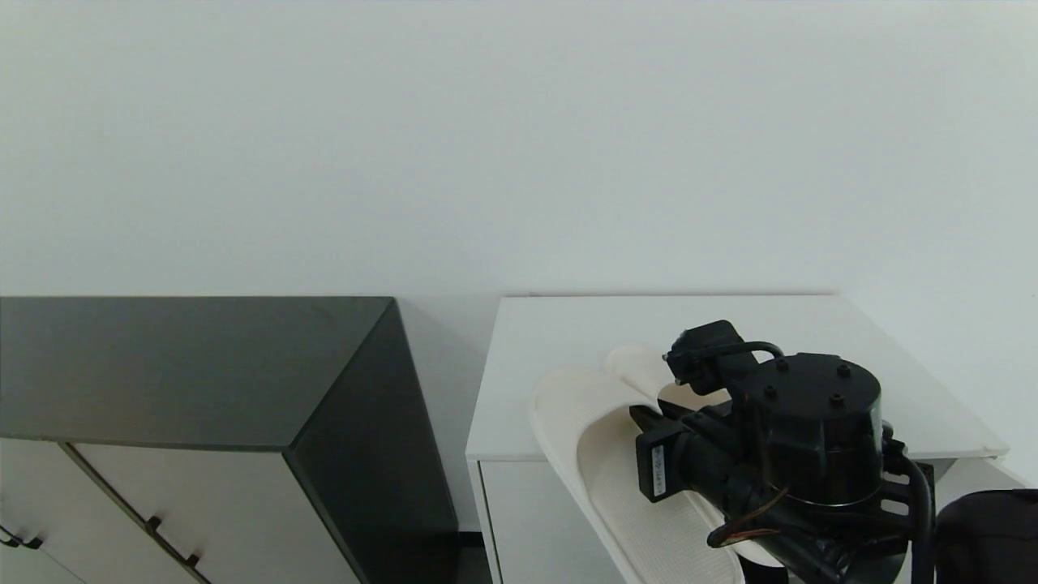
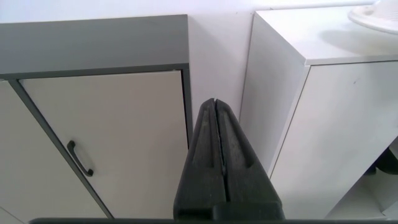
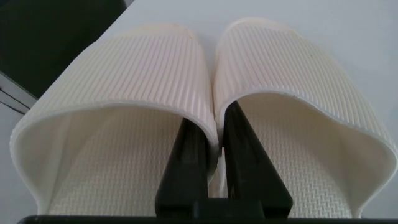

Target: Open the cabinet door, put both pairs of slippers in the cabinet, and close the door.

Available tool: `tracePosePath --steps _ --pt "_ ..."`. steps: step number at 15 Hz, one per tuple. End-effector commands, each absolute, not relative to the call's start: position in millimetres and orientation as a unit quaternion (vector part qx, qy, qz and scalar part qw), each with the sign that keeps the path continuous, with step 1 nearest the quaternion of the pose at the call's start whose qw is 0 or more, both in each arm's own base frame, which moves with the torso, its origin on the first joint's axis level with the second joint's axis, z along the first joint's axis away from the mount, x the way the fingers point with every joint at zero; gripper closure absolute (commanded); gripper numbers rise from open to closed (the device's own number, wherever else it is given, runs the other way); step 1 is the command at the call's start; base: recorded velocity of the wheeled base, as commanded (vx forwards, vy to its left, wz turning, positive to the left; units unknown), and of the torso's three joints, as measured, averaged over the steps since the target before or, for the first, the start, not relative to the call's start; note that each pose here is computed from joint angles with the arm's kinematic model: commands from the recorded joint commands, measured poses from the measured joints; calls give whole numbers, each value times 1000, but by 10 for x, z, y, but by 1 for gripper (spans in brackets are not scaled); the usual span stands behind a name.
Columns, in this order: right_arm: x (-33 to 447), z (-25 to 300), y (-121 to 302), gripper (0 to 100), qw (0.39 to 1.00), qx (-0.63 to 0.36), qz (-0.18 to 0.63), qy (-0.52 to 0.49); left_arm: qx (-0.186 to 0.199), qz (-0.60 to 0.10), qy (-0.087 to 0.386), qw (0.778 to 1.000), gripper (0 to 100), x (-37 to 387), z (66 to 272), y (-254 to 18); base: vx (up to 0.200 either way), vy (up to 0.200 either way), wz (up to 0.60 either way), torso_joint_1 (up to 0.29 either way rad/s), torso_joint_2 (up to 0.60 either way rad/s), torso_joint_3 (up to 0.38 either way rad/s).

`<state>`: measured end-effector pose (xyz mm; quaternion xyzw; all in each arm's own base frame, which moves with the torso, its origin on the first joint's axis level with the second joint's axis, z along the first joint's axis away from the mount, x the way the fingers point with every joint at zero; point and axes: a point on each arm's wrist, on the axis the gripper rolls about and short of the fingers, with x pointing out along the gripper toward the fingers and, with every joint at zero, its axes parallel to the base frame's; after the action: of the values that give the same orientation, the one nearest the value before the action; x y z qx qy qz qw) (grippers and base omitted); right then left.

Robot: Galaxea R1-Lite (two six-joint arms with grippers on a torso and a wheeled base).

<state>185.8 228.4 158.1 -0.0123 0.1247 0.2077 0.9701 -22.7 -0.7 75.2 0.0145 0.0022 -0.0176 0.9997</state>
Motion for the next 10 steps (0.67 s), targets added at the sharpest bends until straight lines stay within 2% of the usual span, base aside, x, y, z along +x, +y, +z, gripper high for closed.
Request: tracePosePath --steps 1,10 --pt "1854 1563 2280 100 970 -14 207 127 15 -18 3 1000 100 -226 752 -8 -200 0 0 7 -2 7" --pt "1871 1552 2286 100 973 -16 194 125 14 -18 3 1000 100 -226 752 -8 -200 0 0 2 1 2"
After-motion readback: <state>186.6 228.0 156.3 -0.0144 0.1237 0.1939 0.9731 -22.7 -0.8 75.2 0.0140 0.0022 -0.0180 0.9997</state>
